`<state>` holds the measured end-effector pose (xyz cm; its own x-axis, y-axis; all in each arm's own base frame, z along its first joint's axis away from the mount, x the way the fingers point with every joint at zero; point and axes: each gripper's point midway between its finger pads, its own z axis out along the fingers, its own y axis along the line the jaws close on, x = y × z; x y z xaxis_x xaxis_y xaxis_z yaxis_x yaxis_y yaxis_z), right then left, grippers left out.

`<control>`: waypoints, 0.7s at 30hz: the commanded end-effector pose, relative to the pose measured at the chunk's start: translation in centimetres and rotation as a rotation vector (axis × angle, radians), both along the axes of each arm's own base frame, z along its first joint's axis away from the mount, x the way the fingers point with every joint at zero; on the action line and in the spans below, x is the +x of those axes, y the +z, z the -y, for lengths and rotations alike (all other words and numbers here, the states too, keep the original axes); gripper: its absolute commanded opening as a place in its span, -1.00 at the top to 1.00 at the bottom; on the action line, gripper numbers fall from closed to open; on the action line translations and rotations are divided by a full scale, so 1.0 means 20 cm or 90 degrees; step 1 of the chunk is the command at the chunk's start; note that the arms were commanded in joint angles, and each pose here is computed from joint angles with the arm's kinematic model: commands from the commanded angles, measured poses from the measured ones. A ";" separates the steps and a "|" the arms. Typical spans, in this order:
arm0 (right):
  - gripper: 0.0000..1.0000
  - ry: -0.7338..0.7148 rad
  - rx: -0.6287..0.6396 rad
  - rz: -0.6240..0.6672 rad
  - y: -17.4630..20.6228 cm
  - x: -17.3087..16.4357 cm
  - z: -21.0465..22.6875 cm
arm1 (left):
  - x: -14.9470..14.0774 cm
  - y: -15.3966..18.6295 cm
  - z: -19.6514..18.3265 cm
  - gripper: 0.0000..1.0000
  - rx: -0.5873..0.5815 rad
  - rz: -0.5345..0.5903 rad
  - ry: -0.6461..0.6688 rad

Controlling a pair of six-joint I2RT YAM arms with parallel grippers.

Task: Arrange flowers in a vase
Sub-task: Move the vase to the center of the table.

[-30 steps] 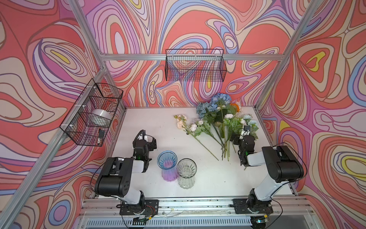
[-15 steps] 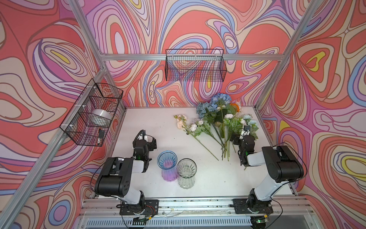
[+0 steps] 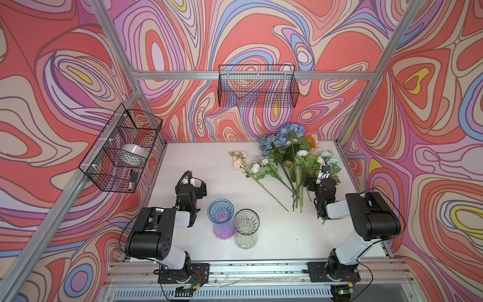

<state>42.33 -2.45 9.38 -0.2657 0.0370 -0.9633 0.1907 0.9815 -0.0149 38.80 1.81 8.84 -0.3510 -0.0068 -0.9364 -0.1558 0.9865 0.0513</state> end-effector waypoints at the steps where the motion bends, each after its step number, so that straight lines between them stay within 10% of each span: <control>1: -0.89 -0.008 -0.009 0.011 0.05 0.00 0.00 | 0.01 0.03 -0.04 -1.00 0.001 0.012 0.024; 12: -0.78 -0.028 0.030 -0.050 0.55 0.10 -0.11 | -0.03 0.40 0.10 -0.88 0.048 0.047 0.013; 21: -0.54 0.223 0.106 -0.234 0.90 -0.01 -0.85 | -0.04 0.79 0.25 -1.00 -0.138 0.100 -0.022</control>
<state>45.47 11.03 32.17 -0.3396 0.0945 -0.9358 -0.0347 0.9930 0.1128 38.43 -2.38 25.42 -0.1307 -0.1075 -0.9856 -0.1278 0.9876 -0.0908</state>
